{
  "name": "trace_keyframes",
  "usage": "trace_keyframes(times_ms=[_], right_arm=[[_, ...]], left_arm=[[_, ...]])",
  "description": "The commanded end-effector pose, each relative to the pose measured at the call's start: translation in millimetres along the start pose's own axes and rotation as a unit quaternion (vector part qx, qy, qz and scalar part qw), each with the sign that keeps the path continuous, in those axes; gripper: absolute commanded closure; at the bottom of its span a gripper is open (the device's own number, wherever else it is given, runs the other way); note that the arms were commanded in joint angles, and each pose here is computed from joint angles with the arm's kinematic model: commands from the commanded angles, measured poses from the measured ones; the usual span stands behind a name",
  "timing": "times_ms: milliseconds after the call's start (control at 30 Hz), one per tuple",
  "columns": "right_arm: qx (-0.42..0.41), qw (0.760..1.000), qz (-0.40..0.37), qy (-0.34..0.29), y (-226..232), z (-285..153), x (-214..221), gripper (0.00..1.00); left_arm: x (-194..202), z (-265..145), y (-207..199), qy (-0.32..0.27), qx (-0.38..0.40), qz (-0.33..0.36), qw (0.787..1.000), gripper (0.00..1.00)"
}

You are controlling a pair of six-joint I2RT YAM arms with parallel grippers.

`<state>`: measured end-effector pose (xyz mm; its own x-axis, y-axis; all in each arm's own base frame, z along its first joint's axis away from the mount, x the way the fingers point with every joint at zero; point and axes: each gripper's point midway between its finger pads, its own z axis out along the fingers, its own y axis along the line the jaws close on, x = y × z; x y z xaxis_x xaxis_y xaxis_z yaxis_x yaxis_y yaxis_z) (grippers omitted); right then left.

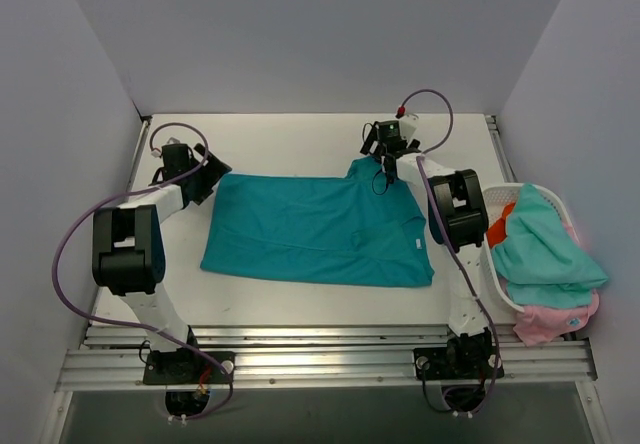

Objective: Fold and stack the t-shirts
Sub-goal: Grap the side of the flattened tshirt furthest away from the robot with both arms

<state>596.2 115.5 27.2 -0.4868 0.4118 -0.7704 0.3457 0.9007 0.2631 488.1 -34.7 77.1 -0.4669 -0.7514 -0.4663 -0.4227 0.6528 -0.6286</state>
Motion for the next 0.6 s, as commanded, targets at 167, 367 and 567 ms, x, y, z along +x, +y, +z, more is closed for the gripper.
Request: trace_keyframes(times_ms=[167, 367, 567], right_arm=[[0.010, 0.999, 0.001, 0.034, -13.7, -14.8, 36.3, 0.20], [0.001, 0.999, -0.003, 0.038, -13.9, -10.2, 45.1, 0.42], [-0.005, 0.999, -0.007, 0.050, -13.2, -1.1, 51.9, 0.93]], left_arm=[[-13.2, -6.5, -15.7, -0.019, 0.033, 0.000, 0.999, 0.03], [-14.0, -15.3, -18.1, -0.022, 0.036, 0.003, 0.999, 0.03], [-13.3, -11.2, -14.1, -0.021, 0.030, 0.003, 0.999, 0.03]])
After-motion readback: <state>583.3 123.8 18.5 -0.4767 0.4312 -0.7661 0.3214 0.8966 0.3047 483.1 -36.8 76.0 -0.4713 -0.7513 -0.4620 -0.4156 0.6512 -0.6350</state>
